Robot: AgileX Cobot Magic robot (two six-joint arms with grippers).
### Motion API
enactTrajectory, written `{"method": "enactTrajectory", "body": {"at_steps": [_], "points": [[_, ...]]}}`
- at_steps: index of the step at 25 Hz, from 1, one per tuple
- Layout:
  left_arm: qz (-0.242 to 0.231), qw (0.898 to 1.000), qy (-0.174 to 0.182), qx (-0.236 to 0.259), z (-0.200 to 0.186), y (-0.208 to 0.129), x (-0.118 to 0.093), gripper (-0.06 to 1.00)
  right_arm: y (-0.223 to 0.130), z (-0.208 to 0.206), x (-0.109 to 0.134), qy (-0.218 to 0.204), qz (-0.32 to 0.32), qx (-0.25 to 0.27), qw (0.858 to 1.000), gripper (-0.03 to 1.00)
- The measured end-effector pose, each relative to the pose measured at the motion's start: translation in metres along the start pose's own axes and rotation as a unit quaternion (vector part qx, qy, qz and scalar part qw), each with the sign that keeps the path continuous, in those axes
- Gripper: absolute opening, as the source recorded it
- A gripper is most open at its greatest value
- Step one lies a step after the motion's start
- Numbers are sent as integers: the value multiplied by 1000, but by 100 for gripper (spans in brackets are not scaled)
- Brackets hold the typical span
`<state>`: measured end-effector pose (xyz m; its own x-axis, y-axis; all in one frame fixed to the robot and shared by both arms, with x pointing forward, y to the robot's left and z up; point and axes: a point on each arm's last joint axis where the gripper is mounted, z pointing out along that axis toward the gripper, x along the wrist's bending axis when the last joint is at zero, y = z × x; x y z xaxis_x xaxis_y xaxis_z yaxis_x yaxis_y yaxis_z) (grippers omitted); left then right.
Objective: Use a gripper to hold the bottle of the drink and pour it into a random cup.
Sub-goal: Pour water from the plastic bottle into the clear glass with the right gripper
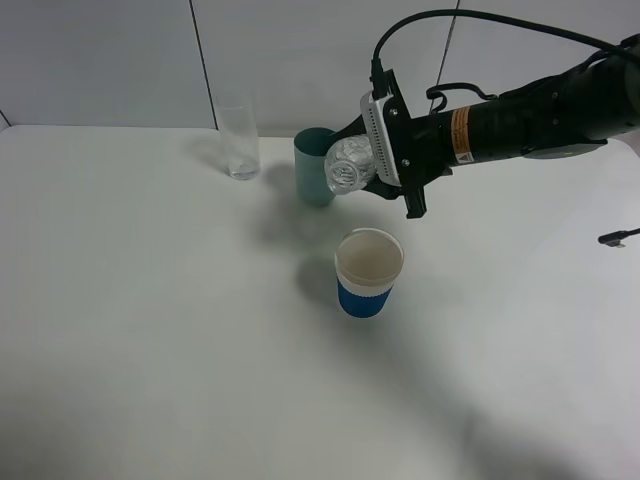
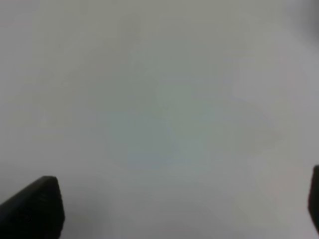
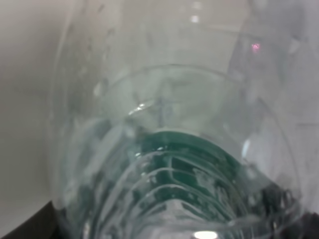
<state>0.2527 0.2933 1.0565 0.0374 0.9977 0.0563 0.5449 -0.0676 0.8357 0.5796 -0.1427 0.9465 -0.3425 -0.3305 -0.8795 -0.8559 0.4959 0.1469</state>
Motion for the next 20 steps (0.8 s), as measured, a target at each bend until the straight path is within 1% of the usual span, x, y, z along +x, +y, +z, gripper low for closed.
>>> {"method": "enactTrajectory", "body": {"at_steps": [4,11,15,20], "points": [[0,1000,0,0,0,0,0,99,1,0,0,-2,-43,-4,999,56],[0,1000,0,0,0,0,0,99,0,0,1,5,-92,-1,996,56],[0,1000,0,0,0,0,0,99,-1,0,2,12,-115,2,993,56],[0,1000,0,0,0,0,0,99,0,0,2,13,-121,1,993,56]]}}
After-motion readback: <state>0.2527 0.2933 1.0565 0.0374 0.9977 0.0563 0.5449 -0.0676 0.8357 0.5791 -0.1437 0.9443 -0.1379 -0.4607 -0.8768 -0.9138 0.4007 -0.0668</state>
